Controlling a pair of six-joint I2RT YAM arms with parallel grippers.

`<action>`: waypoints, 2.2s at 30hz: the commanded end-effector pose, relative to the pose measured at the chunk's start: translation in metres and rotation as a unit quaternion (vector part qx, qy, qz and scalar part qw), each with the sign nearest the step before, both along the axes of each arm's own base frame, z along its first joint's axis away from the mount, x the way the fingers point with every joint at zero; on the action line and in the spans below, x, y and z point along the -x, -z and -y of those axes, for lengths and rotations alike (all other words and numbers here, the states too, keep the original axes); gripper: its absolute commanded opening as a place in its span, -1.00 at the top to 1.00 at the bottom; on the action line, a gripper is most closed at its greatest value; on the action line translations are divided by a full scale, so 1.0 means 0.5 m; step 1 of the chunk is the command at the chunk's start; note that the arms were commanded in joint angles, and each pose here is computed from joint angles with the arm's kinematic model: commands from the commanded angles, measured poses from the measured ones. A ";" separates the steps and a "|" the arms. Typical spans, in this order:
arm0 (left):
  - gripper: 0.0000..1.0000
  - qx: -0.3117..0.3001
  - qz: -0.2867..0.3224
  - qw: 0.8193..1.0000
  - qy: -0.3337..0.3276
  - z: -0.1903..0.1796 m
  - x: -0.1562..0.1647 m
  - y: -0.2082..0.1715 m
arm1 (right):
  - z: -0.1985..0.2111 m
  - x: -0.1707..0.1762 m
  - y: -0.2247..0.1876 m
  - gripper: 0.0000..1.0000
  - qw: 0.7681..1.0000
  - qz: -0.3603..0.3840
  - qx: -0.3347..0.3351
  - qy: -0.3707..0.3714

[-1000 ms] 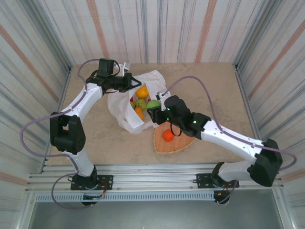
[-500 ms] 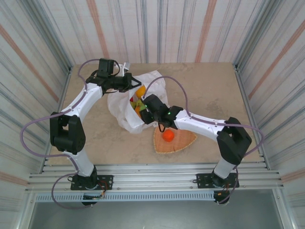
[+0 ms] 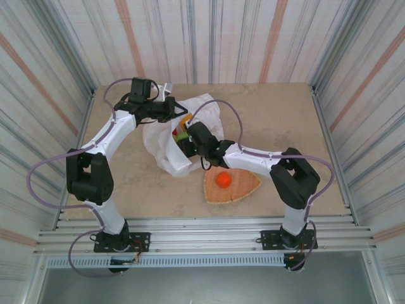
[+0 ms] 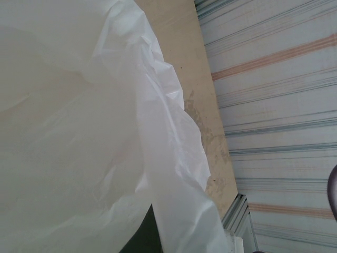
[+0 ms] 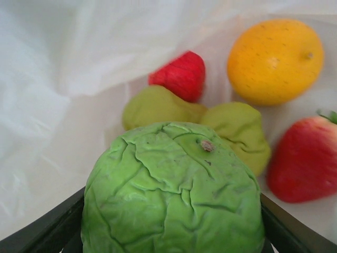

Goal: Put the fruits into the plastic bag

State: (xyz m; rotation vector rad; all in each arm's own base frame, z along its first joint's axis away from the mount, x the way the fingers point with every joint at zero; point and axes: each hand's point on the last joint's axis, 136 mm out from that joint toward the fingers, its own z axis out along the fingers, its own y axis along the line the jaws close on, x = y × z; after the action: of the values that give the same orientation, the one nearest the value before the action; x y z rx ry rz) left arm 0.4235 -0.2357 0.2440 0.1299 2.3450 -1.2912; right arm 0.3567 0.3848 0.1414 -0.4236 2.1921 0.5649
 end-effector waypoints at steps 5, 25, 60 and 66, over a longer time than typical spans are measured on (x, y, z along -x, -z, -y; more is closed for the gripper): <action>1.00 0.003 -0.007 1.000 0.000 -0.006 0.003 0.002 | -0.066 -0.040 -0.029 -0.37 0.990 -0.014 -0.137 0.001; 1.00 0.005 -0.007 1.000 -0.003 -0.009 0.002 -0.001 | -0.086 -0.047 0.000 -0.76 0.989 -0.036 -0.144 -0.009; 1.00 0.004 -0.010 1.000 -0.005 -0.010 0.002 0.001 | 0.082 0.177 -0.123 -0.60 0.983 0.036 -0.008 -0.179; 1.00 0.003 -0.011 1.000 -0.006 -0.010 0.001 0.004 | 0.111 0.263 -0.147 -0.64 0.966 0.008 0.005 -0.259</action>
State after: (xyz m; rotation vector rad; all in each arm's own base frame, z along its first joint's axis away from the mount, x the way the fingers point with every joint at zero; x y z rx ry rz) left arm 0.4251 -0.2329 0.2440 0.1171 2.3450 -1.2896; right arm 0.2559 0.3383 0.2210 -0.8487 2.0294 0.7950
